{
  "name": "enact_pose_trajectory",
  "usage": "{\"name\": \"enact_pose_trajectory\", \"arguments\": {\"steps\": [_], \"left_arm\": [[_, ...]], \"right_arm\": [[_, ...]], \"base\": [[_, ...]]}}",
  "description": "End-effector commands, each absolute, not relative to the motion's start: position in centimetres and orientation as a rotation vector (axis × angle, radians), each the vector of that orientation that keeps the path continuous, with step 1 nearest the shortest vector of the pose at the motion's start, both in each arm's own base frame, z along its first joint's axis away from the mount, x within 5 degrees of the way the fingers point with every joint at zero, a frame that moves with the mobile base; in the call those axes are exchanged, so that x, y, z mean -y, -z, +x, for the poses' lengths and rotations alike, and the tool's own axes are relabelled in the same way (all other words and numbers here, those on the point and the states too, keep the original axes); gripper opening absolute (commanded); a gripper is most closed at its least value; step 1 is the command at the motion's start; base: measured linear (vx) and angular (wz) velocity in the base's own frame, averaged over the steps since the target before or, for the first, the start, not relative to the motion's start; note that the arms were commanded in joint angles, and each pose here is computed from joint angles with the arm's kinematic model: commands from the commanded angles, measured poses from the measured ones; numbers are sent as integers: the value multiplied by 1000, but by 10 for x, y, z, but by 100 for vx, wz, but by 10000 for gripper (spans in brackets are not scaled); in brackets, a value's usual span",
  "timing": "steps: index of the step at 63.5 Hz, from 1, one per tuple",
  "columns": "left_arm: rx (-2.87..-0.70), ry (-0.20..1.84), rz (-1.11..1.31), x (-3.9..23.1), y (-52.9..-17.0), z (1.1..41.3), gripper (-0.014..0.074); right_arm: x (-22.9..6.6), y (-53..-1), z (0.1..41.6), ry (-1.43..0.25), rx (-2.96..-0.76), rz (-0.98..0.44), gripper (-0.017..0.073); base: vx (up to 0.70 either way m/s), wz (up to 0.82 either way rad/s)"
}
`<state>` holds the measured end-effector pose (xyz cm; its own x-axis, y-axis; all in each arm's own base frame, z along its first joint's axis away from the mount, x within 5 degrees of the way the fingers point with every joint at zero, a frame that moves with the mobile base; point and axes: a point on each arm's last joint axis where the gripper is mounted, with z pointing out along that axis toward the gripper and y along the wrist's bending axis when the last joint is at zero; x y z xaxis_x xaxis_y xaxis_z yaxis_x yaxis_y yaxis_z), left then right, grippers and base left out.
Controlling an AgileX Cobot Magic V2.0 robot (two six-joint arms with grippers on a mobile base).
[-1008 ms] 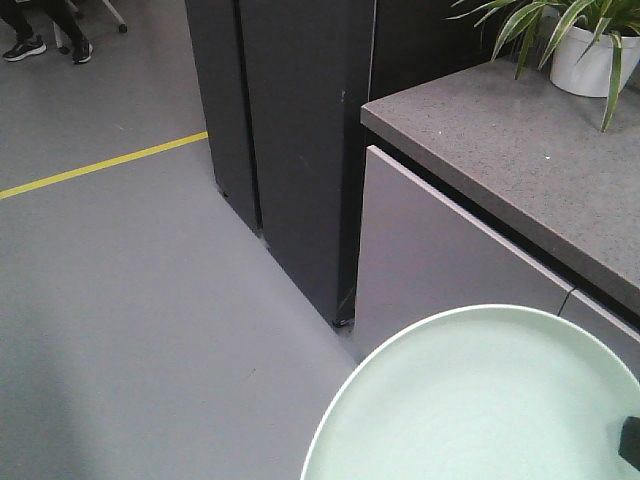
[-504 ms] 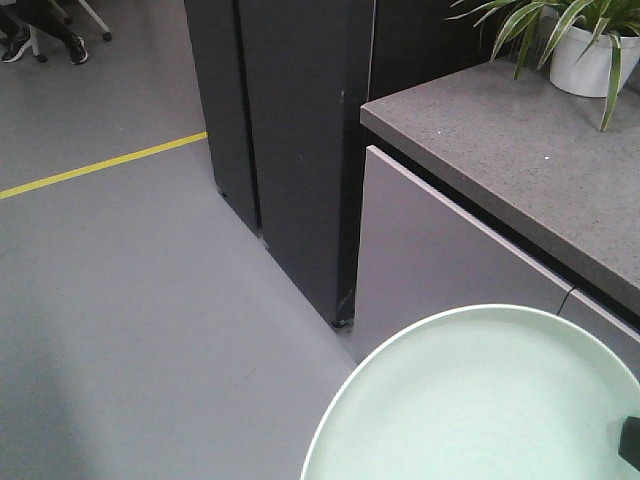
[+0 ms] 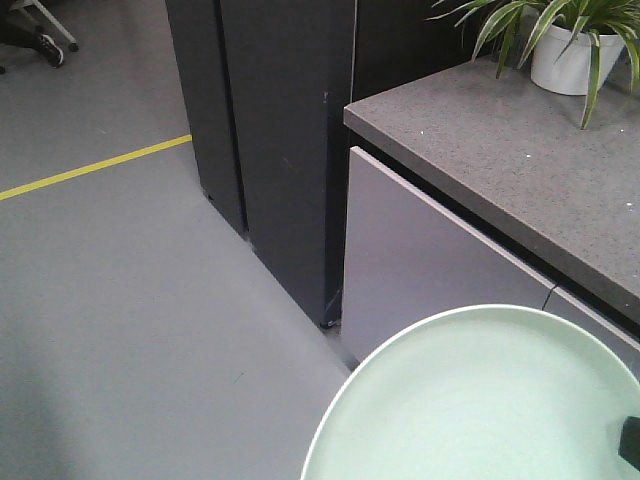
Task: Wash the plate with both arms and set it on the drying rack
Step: 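Keep holding the plate while driving past the dark cabinets, then drive the held plate up to the steel sink counter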
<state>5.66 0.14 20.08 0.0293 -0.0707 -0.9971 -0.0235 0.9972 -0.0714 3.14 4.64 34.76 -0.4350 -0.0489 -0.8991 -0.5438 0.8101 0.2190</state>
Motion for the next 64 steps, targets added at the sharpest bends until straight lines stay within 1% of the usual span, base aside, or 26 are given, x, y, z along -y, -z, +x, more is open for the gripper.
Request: {"name": "enact_pose_trajectory", "arguments": {"steps": [1,64], "left_arm": [[-1427,52,-78,-1,-217,54,-6],[-1427,52,-78,-1,-217,54,-6]], "right_arm": [[-47,-360,34,-612,-1884,-402,-1],[-47,-360,34,-612,-1884,-402,-1]], "base": [[2,-9],[3,-15]]}}
